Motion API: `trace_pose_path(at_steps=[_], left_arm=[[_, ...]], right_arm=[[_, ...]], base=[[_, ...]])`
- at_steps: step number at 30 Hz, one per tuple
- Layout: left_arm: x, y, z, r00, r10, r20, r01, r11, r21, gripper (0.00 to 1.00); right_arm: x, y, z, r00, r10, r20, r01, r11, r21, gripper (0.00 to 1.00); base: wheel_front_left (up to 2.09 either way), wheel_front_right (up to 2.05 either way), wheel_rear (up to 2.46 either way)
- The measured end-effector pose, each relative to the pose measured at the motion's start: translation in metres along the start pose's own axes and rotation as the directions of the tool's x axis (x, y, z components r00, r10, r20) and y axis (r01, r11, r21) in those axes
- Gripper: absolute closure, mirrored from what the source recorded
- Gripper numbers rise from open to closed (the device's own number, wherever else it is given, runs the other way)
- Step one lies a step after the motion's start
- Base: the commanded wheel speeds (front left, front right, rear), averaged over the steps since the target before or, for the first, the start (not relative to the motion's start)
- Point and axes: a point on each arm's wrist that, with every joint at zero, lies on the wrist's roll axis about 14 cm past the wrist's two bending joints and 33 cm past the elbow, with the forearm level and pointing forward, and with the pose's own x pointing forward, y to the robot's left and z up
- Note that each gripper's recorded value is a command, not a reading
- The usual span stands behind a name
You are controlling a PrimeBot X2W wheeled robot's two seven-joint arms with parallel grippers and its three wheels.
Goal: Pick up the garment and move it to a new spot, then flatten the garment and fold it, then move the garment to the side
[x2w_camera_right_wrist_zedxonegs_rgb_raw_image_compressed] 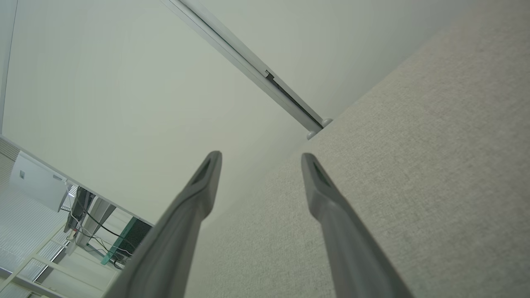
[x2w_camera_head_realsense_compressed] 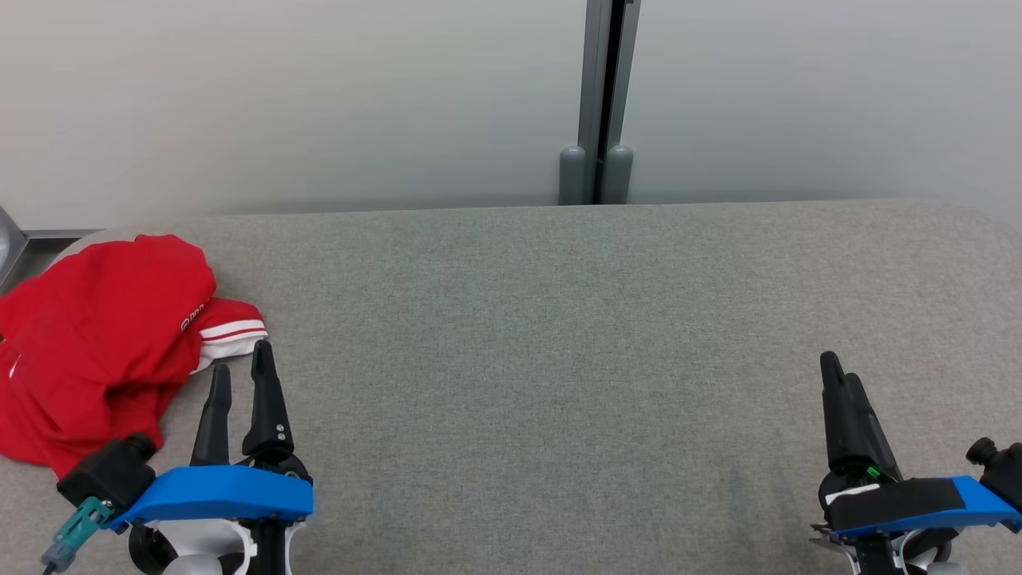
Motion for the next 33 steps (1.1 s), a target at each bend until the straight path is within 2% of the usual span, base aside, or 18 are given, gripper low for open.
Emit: trace_pose_path(at_steps=[12, 33], left_arm=[[-0.002, -0.004, -0.001, 1.0, -0.025, 0.011, 0.023, 0.986, 0.164, 0.0], [-0.003, -0.004, -0.005, 0.999, -0.043, 0.013, 0.034, 0.915, 0.402, 0.0]], right_arm=[[-0.001, 0.008, 0.0, 0.999, 0.034, 0.01, -0.033, 0.99, -0.137, 0.0], [0.0, 0.018, -0.005, 0.996, 0.091, 0.001, -0.085, 0.927, -0.366, 0.0]], base=[[0.0, 0.0, 0.0], [0.0, 0.0, 0.0]])
